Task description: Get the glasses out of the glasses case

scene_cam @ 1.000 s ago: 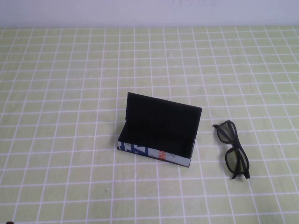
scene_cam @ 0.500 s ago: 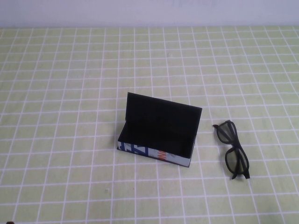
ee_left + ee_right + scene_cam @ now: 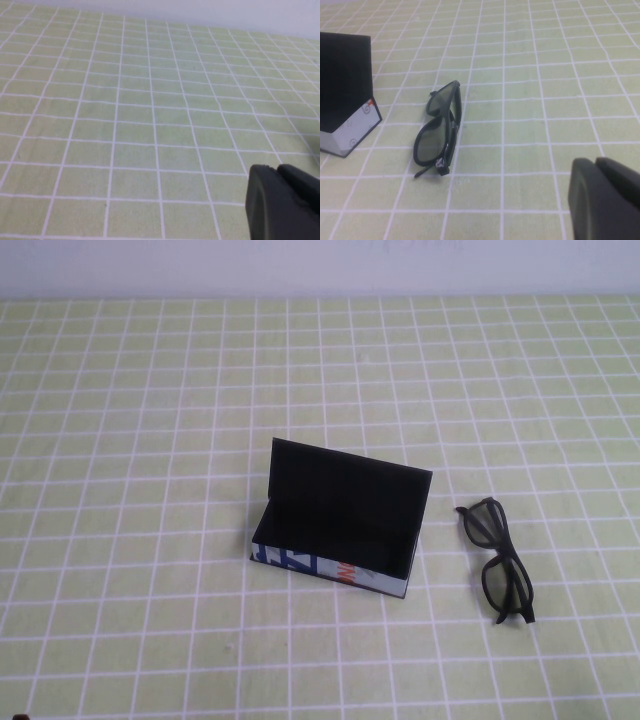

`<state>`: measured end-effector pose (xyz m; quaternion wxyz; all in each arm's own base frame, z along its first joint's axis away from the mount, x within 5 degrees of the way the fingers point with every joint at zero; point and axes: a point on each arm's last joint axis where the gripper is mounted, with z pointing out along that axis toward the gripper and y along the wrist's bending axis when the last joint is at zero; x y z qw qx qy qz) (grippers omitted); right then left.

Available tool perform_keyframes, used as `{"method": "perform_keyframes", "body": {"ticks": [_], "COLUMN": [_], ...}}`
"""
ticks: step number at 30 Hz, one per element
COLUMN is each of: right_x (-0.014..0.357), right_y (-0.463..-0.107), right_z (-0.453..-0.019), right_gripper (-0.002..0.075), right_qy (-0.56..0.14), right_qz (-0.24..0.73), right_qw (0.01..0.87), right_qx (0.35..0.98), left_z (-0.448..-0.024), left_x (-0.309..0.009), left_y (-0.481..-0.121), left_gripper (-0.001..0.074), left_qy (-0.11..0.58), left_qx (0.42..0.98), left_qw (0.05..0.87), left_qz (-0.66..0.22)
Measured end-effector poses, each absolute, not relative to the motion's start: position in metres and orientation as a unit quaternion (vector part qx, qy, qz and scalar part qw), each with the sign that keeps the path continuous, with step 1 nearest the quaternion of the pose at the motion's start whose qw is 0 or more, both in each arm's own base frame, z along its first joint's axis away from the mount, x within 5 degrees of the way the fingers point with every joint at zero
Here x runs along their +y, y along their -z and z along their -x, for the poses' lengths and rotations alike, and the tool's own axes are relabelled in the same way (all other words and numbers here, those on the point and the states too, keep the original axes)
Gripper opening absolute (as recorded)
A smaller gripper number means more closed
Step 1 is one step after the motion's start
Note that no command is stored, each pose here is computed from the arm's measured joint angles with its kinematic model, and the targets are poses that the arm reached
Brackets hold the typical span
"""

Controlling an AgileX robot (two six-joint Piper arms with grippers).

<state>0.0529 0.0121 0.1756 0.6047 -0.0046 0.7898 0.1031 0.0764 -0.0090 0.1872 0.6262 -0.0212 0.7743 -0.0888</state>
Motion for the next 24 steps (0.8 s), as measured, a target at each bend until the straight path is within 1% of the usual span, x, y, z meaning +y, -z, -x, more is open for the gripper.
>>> {"method": "perform_keyframes", "body": {"ticks": [4,7,12,20,24], "right_x": [0.012,0.012,0.012,0.012,0.012], "right_y": [-0.176,-0.176,-0.176,-0.176,-0.175], "right_z": [-0.053,-0.053,-0.053,-0.053,-0.053], "right_gripper": [-0.0016,-0.0016,-0.0016,-0.0016,-0.0016], "right_qy": [-0.103,-0.103,-0.103,-0.103,-0.103], "right_qz": [0.005,0.005,0.005,0.005,0.005], "right_qw": [0.605,0.605,0.605,0.605,0.604], "right_qx": [0.790,0.790,0.790,0.790,0.790], "left_z": [-0.077,-0.078,-0.077,-0.059,-0.054], "left_x": [-0.007,-0.007,-0.003,-0.001,-0.001], "left_y": [-0.188,-0.202,-0.211,-0.190,-0.179], "left_gripper": [-0.0004,-0.0004,-0.0004,-0.0004,-0.0004], "left_qy": [0.075,0.046,0.021,0.018,0.016], "left_qx": [0.774,0.760,0.743,0.746,0.783], "left_qw": [0.628,0.648,0.669,0.665,0.622], "left_qz": [0.022,-0.010,-0.004,0.007,0.007]}}
